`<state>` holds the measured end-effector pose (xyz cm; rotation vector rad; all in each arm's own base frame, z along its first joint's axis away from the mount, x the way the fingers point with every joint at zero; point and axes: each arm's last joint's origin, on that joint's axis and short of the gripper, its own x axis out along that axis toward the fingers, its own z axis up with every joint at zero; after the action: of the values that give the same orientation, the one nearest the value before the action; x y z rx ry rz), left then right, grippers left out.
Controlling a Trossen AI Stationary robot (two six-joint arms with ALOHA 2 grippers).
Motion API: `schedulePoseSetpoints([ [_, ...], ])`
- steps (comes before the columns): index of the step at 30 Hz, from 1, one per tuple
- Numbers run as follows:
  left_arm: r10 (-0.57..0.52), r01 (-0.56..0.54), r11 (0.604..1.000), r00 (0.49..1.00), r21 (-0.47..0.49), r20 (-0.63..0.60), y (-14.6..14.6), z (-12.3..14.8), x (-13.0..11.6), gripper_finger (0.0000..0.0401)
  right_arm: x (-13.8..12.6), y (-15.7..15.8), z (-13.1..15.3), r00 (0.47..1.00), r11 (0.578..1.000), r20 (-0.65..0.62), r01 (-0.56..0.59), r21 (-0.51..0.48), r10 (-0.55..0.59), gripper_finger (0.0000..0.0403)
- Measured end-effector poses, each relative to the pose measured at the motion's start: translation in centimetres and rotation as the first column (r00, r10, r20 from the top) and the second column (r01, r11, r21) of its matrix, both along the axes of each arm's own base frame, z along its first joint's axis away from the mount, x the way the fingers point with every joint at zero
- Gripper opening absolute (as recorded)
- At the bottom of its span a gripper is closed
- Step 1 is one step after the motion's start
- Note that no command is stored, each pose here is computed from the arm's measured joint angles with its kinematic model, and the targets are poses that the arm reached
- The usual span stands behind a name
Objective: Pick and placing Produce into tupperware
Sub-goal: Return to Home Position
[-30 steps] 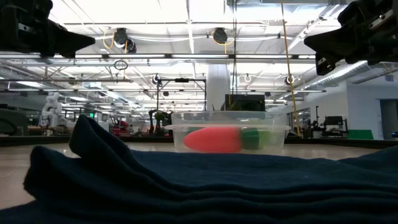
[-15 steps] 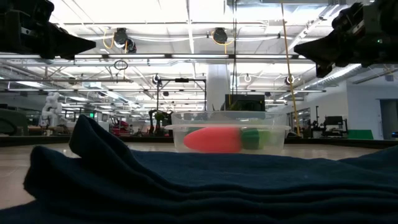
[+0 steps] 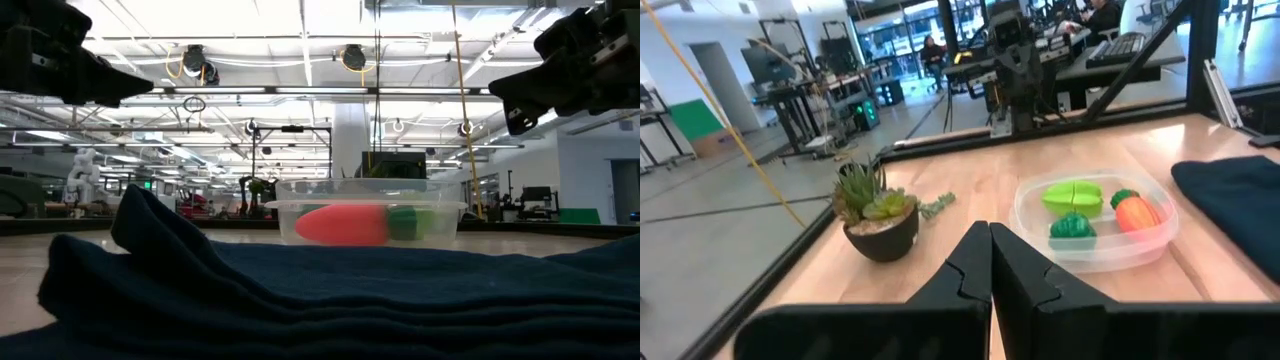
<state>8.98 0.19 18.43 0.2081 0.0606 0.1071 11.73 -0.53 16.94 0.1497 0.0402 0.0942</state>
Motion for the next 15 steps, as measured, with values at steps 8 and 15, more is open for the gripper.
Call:
schedulePoseSetpoints([
  [8,-0.016,0.015,0.998,1.0,-0.06,-0.018,-0.1,-1.1,0.4,0.0,0.0,0.2,-0.5,0.999,0.999,-0.049,-0.019,-0.027,0.018,0.0],
  [15,-0.014,0.012,0.998,0.999,-0.057,-0.029,-0.1,-1.2,0.4,0.0,-0.1,0.2,-0.5,0.999,0.999,-0.041,-0.022,-0.032,0.021,0.0],
])
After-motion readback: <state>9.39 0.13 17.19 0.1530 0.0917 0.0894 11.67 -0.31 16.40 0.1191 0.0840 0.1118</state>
